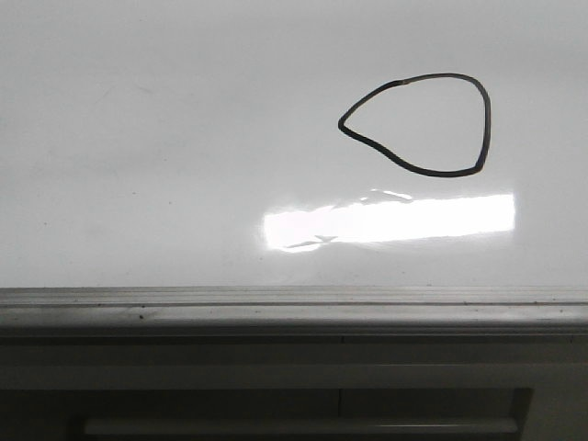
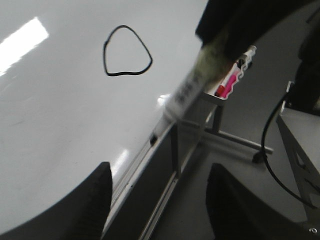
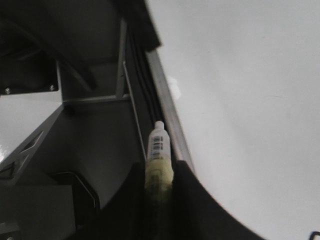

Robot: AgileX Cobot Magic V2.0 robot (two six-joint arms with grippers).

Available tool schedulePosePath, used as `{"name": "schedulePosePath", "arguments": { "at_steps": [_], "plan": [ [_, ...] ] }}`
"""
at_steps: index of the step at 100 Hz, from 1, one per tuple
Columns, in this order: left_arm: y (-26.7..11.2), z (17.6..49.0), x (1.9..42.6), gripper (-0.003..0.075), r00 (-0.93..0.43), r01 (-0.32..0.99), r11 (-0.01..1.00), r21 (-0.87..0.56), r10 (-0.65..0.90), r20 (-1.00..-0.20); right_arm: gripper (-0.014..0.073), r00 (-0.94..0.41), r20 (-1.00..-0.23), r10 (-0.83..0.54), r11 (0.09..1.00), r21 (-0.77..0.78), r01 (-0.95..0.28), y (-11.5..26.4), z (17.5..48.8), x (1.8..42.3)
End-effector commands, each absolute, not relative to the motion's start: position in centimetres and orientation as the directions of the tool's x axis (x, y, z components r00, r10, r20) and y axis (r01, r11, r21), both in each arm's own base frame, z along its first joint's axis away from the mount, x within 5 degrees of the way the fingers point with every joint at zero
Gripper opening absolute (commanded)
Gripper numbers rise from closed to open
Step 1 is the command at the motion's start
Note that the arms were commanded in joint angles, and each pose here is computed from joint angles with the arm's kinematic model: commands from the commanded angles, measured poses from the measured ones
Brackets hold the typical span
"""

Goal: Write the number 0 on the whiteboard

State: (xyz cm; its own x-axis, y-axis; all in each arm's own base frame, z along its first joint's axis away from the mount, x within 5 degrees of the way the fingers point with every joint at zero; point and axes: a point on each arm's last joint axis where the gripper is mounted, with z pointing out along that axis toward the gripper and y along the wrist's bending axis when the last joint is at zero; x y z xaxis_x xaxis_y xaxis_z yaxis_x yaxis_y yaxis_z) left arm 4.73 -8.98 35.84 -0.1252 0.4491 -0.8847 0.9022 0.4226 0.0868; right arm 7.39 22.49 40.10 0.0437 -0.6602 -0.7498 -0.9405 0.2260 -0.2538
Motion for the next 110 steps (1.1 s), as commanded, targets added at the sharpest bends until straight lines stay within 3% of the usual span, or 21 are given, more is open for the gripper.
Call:
{"name": "schedulePosePath", "arguments": {
  "at_steps": [1, 27, 46, 84, 110],
  "plan": [
    [-10.5, 37.9, 5.0, 0.0406, -0.064, 0.922, 0.375, 0.1, 0.401, -0.914, -0.0047, 0.12, -0.8, -0.588, 0.195, -0.284, -0.939, 22.9, 41.2, 6.6],
    [-13.3, 37.2, 5.8, 0.0406, -0.076, 0.96, 0.263, 0.097, 0.579, -0.812, -0.005, 0.139, -0.851, -0.506, 0.173, -0.258, -0.951, 23.7, 41.7, 5.8],
    [-14.3, 37.0, 6.0, 0.0396, -0.069, 0.972, 0.221, 0.083, 0.603, -0.795, -0.005, 0.131, -0.857, -0.498, 0.172, -0.246, -0.954, 23.7, 41.7, 5.8],
    [-14.9, 36.9, 6.3, 0.0116, -0.07, 0.97, 0.228, 0.086, 0.599, -0.798, -0.005, 0.113, -0.842, -0.528, 0.166, -0.232, -0.958, 23.8, 41.2, 5.7],
    [-14.9, 36.9, 6.3, 0.0093, -0.075, 0.971, 0.227, 0.077, 0.593, -0.802, -0.005, 0.091, -0.819, -0.567, 0.157, -0.216, -0.964, 24.2, 40.5, 5.8]
  ]
}}
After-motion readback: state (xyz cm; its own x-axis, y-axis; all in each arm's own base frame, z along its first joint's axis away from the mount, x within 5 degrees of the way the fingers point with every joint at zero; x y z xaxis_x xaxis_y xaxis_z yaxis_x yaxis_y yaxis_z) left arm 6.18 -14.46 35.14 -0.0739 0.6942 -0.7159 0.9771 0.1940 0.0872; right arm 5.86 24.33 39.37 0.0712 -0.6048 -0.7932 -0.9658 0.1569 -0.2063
